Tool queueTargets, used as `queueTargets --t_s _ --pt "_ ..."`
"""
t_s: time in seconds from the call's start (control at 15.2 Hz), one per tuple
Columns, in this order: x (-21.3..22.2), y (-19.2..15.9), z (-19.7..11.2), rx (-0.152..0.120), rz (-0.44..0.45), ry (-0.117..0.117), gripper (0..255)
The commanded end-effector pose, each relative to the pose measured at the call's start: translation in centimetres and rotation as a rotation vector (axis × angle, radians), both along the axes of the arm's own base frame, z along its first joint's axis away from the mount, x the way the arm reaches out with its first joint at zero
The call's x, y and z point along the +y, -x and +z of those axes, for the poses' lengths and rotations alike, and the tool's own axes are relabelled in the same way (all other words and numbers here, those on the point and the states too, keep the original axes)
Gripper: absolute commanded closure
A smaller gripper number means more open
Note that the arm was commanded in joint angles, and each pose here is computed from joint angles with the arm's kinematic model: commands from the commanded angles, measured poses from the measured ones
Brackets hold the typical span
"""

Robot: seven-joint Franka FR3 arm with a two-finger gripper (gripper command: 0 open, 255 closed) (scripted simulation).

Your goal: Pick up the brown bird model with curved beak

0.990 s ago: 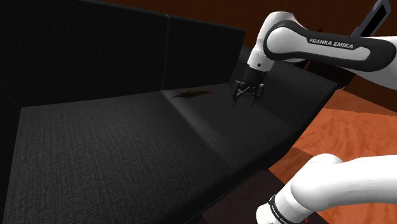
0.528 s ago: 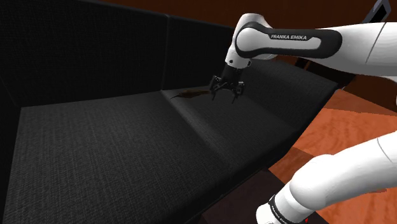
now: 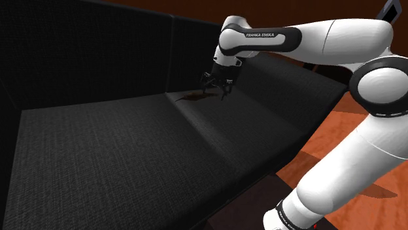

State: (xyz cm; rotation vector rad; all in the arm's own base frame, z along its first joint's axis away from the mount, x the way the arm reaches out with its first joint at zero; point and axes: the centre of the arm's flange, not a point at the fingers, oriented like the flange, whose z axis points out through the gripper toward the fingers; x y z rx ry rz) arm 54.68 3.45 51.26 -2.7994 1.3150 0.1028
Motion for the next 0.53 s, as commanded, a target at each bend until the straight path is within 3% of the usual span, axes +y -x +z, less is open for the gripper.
queueTargets --t_s 0.0,0.46 --pt "-0.3 -2.7 -0.8 0.006 -0.082 0.002 0" --pt "-3.5 -11.0 -3.2 0.026 -0.352 0.008 0"
